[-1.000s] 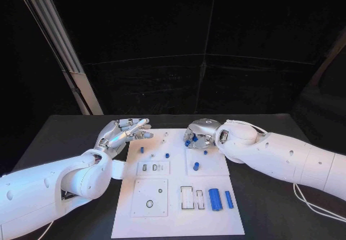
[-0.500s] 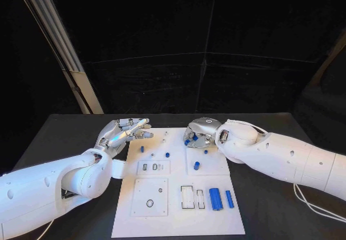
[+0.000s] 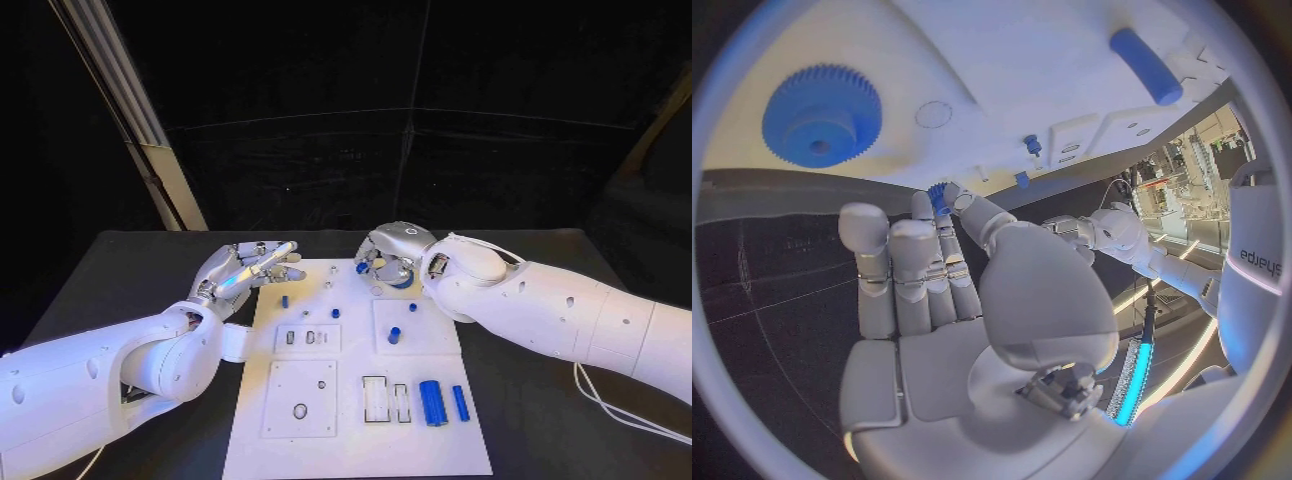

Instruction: Assemble the parts on the task board

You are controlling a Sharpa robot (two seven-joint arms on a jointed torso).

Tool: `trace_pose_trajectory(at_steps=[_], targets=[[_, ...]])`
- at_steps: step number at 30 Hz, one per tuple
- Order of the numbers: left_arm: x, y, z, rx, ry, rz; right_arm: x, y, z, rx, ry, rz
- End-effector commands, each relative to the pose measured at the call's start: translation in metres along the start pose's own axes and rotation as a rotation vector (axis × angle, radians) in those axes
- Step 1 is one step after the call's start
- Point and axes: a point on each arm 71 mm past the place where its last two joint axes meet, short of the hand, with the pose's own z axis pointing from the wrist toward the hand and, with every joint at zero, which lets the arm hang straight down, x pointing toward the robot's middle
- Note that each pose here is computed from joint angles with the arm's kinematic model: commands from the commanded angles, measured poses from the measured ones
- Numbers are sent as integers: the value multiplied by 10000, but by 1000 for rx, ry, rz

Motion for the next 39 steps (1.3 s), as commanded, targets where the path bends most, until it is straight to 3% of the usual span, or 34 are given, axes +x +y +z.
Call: trace_pose_trajectory(at_steps=[1, 15, 39], targets=[[20, -14, 3, 7, 15, -2, -42, -22, 55, 31, -51, 8], [42, -18, 2, 7, 21, -6, 44, 89, 285, 24, -13, 15], [50, -27, 19, 9, 24, -6, 114, 240, 425, -1, 20, 25]])
